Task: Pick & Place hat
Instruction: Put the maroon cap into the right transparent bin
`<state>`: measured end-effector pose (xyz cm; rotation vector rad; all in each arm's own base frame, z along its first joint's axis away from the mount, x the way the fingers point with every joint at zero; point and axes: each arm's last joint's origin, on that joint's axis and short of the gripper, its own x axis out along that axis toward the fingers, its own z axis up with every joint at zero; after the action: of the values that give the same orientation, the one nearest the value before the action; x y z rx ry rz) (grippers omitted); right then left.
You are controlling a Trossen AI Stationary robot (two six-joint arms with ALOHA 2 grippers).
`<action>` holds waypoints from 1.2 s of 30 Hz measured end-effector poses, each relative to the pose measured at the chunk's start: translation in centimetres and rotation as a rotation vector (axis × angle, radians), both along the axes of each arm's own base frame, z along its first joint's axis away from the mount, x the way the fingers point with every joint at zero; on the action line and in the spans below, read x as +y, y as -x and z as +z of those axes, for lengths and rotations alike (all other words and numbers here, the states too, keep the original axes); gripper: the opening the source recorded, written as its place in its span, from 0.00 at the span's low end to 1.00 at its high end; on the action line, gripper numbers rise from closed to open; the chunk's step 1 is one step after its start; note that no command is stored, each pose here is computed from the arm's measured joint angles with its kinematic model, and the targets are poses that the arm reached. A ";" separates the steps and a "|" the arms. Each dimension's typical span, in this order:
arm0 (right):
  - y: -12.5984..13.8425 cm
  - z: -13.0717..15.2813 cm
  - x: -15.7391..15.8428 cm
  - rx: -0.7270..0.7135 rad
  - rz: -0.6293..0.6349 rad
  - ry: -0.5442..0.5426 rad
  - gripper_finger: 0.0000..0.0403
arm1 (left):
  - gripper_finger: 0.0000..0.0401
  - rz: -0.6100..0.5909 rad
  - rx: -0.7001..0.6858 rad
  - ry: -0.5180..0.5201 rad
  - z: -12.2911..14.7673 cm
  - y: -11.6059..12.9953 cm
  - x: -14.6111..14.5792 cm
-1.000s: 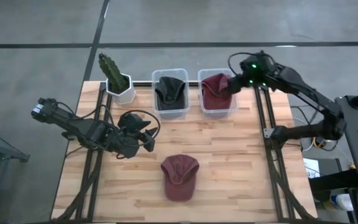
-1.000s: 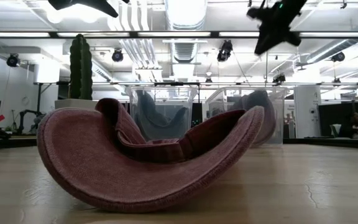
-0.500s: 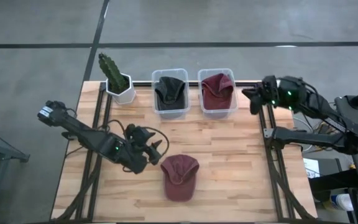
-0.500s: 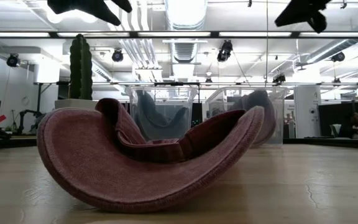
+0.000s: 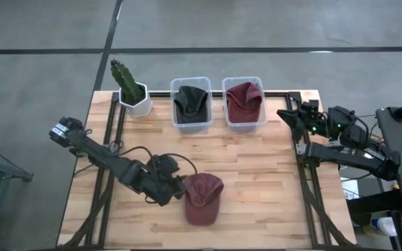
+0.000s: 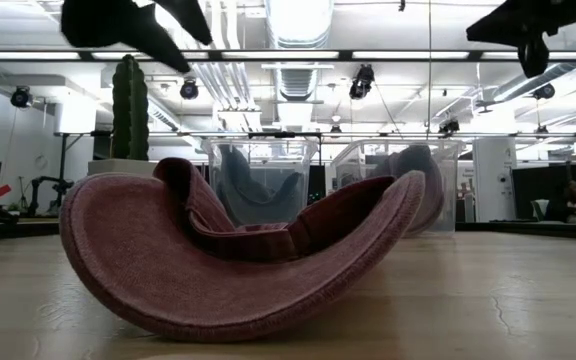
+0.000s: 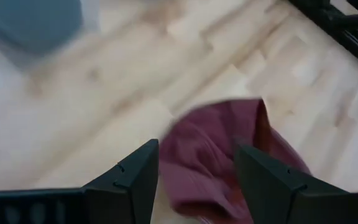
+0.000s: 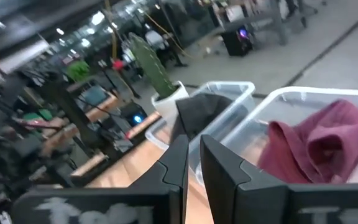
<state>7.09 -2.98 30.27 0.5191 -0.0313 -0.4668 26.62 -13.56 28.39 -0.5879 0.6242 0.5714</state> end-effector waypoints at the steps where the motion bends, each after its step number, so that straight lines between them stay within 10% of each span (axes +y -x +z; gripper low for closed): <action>1: 0.0 -0.3 0.0 -0.018 0.008 0.008 0.10 | 0.50 0.008 0.002 0.037 -0.2 -0.1 -0.2; 36: -2.2 -7.3 -0.1 -0.027 0.234 0.063 0.10 | 0.50 0.174 -0.072 0.541 -3.1 -2.5 -4.0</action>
<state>9.28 -3.10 23.00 0.4606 -0.0112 -0.2291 29.08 -17.60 25.31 -1.1751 0.6651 0.5409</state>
